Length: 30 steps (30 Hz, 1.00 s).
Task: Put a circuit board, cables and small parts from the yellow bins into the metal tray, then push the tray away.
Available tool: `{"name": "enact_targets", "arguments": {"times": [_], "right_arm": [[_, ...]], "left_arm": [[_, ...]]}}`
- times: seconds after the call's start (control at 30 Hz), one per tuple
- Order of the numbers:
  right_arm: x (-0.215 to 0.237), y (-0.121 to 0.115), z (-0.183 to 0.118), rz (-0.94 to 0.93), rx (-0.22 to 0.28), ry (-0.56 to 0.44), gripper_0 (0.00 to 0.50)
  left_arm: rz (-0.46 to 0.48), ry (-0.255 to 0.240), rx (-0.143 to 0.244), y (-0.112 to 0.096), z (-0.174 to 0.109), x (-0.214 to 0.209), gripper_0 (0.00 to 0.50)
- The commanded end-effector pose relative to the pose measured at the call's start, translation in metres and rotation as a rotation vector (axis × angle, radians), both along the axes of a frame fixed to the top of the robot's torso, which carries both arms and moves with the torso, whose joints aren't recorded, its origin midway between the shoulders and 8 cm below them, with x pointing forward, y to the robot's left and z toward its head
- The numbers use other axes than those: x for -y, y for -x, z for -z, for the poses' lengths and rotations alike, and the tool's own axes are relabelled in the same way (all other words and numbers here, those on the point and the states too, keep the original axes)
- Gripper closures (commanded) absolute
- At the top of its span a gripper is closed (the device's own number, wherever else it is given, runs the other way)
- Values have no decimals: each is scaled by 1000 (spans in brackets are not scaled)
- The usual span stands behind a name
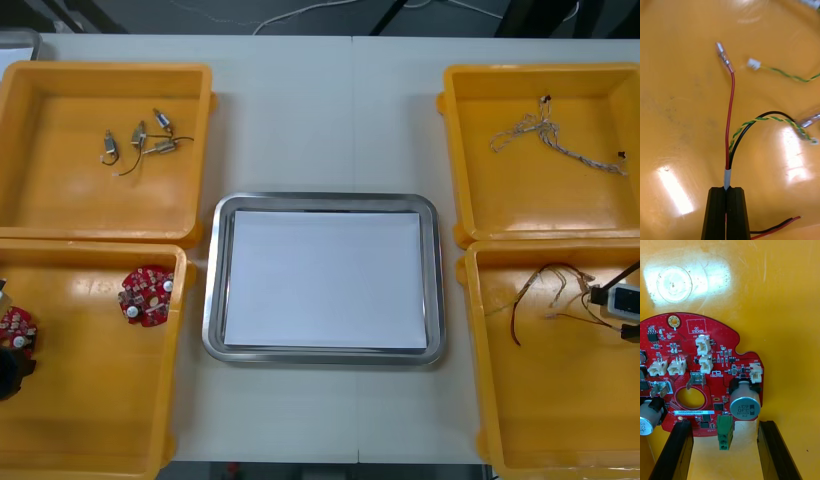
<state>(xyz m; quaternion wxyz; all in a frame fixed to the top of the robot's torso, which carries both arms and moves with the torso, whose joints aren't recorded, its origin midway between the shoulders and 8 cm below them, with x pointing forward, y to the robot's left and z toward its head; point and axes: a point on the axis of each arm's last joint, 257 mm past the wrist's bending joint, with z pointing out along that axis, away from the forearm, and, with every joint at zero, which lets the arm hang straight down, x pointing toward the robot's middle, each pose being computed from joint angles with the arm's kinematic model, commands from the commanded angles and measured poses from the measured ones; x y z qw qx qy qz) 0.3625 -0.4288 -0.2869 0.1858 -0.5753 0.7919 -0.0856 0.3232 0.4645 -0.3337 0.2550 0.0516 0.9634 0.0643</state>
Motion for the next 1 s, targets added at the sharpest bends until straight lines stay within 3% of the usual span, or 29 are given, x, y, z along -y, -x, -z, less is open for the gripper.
{"name": "enact_targets", "arguments": {"times": [0.03,0.1,0.2,0.27,0.33,0.6,1.0], "right_arm": [[0,-2,-34,-10,34,-5,500],[-3,2,-40,-5,27,-19,500],[-8,9,-50,12,14,-39,500],[-15,16,-57,42,-3,-57,500],[-20,20,-64,69,-12,-66,500],[-35,32,-83,172,-26,-90,500],[-60,53,-115,409,-66,-123,500]], "left_arm": [[60,-24,16,-11,0,10,30],[60,-22,14,-11,2,10,86],[56,-22,16,-11,2,9,236],[57,-23,17,-11,2,9,412],[54,-21,17,-11,2,9,500],[49,-9,24,-11,0,9,500],[58,24,48,-12,-34,19,500]]}}
